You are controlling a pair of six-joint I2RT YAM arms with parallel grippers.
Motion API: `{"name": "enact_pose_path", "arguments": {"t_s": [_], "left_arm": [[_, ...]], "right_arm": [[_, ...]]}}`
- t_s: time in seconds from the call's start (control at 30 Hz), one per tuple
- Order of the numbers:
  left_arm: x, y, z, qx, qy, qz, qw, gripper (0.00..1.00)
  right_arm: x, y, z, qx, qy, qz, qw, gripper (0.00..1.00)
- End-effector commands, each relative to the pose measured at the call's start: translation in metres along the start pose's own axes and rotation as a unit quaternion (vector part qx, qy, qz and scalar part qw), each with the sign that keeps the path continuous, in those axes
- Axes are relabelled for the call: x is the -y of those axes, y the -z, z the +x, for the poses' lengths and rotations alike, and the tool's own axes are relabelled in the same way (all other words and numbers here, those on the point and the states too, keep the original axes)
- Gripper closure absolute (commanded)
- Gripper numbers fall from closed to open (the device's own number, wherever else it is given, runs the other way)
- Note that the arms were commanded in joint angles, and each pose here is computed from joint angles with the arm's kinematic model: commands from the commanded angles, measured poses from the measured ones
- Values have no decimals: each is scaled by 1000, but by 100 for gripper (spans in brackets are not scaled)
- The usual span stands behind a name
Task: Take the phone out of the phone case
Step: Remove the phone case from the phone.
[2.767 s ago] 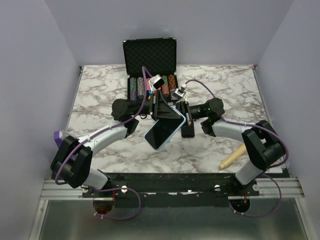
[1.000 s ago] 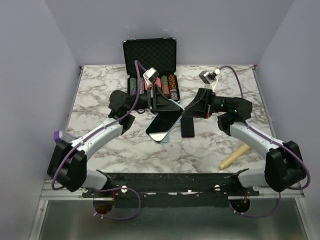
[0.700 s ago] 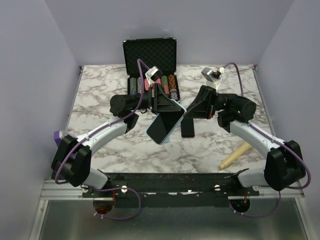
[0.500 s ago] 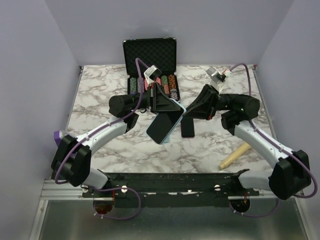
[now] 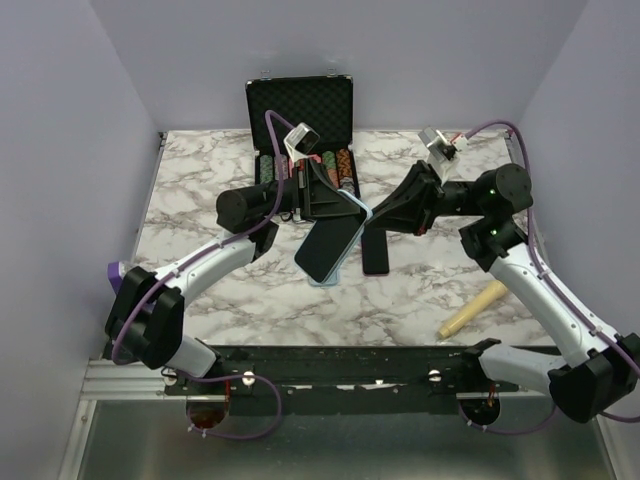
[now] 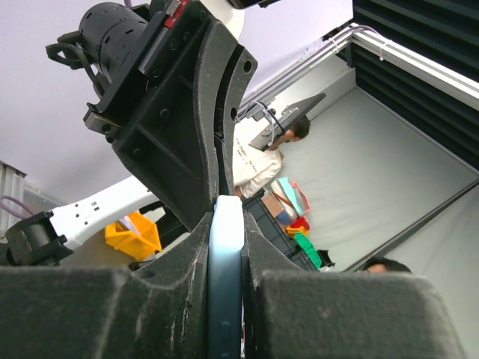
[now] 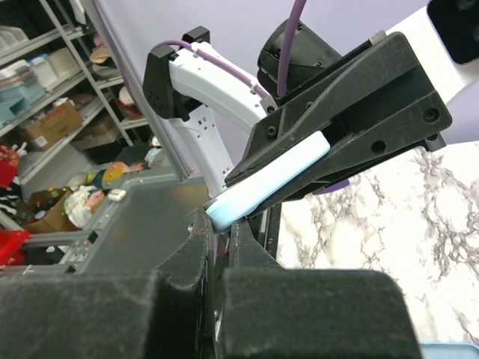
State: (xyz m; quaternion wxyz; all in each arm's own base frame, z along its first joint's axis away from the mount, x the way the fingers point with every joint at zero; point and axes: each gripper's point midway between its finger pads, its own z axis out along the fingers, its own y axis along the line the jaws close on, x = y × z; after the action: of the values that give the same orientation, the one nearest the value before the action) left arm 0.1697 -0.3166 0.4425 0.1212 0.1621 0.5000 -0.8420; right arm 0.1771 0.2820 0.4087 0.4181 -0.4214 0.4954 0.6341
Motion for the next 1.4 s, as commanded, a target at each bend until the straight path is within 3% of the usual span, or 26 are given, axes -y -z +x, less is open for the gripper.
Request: {"name": "enact_pose_path", "arguments": {"t_s": [0.0,0.23,0.47,0.6,0.67,0.7,0.8,0.97,1.1,1.17,1.27,1.37], "left_arm": [[89,-42,50,-67,73,137,986,100],[97,-44,50,-68,69,151,984,100],[95,-42,52,-63,60,145,986,100],[90,-42,51,-59,66,143,986,100],[87,-42,50,-58,73,144,985,100],[86,-42,50,-57,75,143,985,100],[78,-42,50,-55,76,126,988,100],[50,-36,45,-39,68,62,995,100],[30,-32,43,-29,63,18,997,100],[27,-32,43,-29,65,16,997,100],[34,-32,44,-34,70,36,996,100],[42,-32,44,-38,76,59,995,100]], "right_arm": [[161,25,102,-36,-87,329,940,99],[184,49,118,-29,-95,422,901,99],[185,57,139,-11,-199,463,864,99],[155,29,136,17,-226,352,908,99],[132,11,131,-2,-205,264,942,99],[123,6,131,-9,-202,231,952,95],[104,1,120,-21,-184,188,964,66],[68,-2,88,-2,-176,144,974,43],[36,-6,71,10,-172,81,982,33],[34,-6,68,11,-169,76,983,33],[31,-9,70,-3,-166,50,985,41],[8,-9,61,7,-143,-18,990,59]]}}
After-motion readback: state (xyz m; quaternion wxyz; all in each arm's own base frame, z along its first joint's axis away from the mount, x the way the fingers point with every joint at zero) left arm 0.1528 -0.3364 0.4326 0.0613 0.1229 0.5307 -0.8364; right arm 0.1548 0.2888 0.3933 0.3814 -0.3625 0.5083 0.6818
